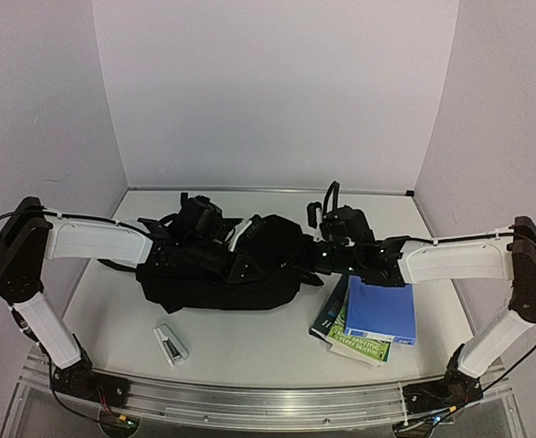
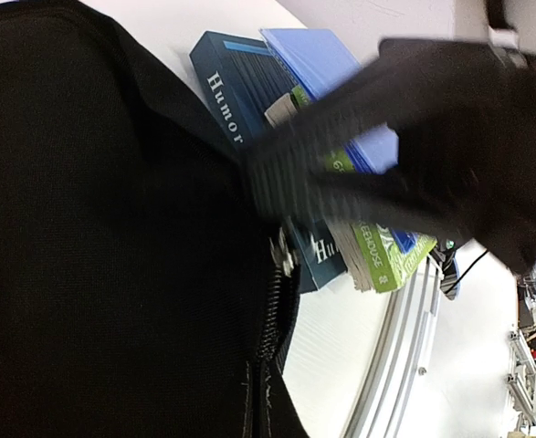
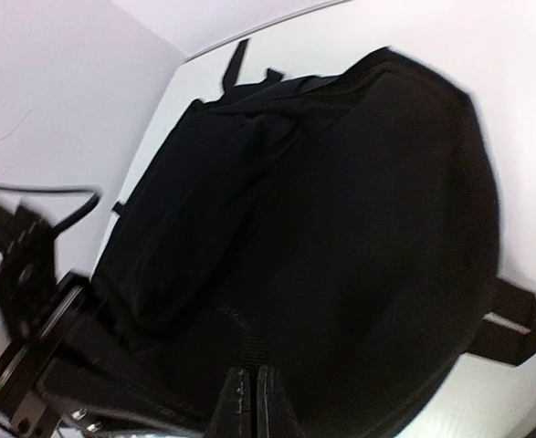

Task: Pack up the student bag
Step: Unzip the student bag at the center of the board.

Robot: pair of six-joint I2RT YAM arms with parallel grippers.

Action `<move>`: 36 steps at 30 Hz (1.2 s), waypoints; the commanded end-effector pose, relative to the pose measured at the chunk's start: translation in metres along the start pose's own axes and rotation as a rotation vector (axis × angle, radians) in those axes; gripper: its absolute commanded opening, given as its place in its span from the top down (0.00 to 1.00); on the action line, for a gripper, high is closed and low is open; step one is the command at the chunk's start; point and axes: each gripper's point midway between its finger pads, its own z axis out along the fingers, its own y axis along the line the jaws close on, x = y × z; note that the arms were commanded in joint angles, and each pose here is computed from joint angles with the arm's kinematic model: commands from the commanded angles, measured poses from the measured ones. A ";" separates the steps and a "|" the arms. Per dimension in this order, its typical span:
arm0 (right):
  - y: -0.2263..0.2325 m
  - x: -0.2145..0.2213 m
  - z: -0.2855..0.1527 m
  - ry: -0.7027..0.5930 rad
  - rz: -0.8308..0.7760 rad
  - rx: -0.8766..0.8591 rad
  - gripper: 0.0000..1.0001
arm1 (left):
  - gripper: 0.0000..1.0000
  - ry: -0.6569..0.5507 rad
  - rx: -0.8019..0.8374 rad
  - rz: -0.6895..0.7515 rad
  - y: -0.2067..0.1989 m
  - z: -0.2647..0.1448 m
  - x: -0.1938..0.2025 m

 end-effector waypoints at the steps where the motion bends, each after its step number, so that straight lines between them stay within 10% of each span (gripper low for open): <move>1: -0.008 -0.063 -0.019 -0.203 0.031 0.073 1.00 | 1.00 0.043 0.021 -0.036 -0.015 -0.018 0.023; 22: -0.027 -0.095 0.020 -0.173 -0.091 0.096 1.00 | 1.00 0.104 -0.131 -0.244 -0.017 -0.076 0.100; 29: 0.001 -0.063 0.012 -0.062 -0.134 -0.063 1.00 | 0.45 -0.063 -0.178 -0.187 -0.024 -0.080 0.023; 36: 0.008 -0.043 -0.004 -0.041 -0.103 -0.093 1.00 | 0.23 -0.111 -0.126 -0.113 -0.027 -0.038 -0.039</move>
